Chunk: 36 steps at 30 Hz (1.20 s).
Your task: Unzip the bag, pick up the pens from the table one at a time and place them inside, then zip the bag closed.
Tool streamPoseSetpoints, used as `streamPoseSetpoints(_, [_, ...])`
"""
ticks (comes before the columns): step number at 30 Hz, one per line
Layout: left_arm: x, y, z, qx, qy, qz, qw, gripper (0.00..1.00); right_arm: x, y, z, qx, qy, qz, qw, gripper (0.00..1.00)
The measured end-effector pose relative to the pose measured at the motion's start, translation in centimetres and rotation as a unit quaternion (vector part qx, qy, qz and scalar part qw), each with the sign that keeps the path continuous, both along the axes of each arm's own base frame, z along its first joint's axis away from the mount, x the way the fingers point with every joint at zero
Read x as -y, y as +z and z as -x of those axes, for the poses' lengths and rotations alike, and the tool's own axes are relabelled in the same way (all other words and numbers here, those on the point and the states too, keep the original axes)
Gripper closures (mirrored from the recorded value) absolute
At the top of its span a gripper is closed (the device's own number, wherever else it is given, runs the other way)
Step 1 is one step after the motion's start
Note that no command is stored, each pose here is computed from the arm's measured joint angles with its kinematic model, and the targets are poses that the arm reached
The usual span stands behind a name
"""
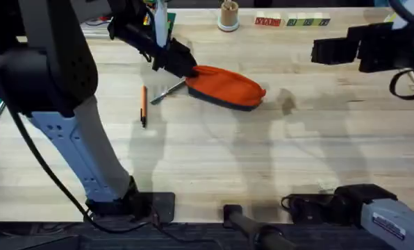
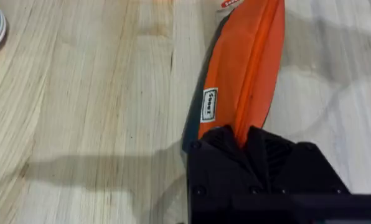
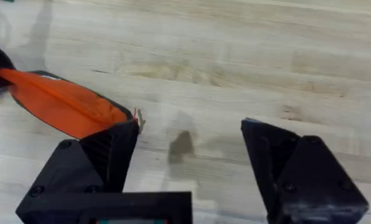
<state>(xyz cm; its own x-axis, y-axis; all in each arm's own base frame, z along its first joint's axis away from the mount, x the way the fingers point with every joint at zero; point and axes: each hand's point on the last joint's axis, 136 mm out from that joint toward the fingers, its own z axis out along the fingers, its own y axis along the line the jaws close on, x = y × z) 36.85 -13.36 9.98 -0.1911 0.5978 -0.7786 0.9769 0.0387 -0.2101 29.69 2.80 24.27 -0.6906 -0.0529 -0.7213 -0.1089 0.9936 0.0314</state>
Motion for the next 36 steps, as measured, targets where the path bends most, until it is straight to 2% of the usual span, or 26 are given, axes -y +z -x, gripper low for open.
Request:
streamPoseSetpoints(4, [0.0, 0.0, 0.0, 0.0, 0.0, 0.0, 1.0, 0.957, 0.0, 0.0, 0.0, 0.004, 0.027, 0.028, 0.999, 0.003])
streamPoseSetpoints(9, [0.0, 0.0, 0.0, 0.0, 0.0, 0.0, 1.0, 0.957, 0.0, 0.0, 0.0, 0.013, 0.09, 0.093, 0.992, 0.004])
streamPoseSetpoints(18, [0.0, 0.0, 0.0, 0.0, 0.0, 0.0, 1.0, 0.958, -0.1, 0.0, 0.1, 0.028, 0.201, 0.204, 0.958, 0.004])
streamPoseSetpoints(27, [0.0, 0.0, 0.0, 0.0, 0.0, 0.0, 1.0, 0.958, -1.9, -3.3, 2.7, -0.033, 0.327, 0.209, 0.921, 0.004])
streamPoseSetpoints(36, [0.0, 0.0, 0.0, 0.0, 0.0, 0.0, 1.0, 0.958, -3.1, -6.4, 2.4, -0.074, 0.395, 0.191, 0.896, 0.004])
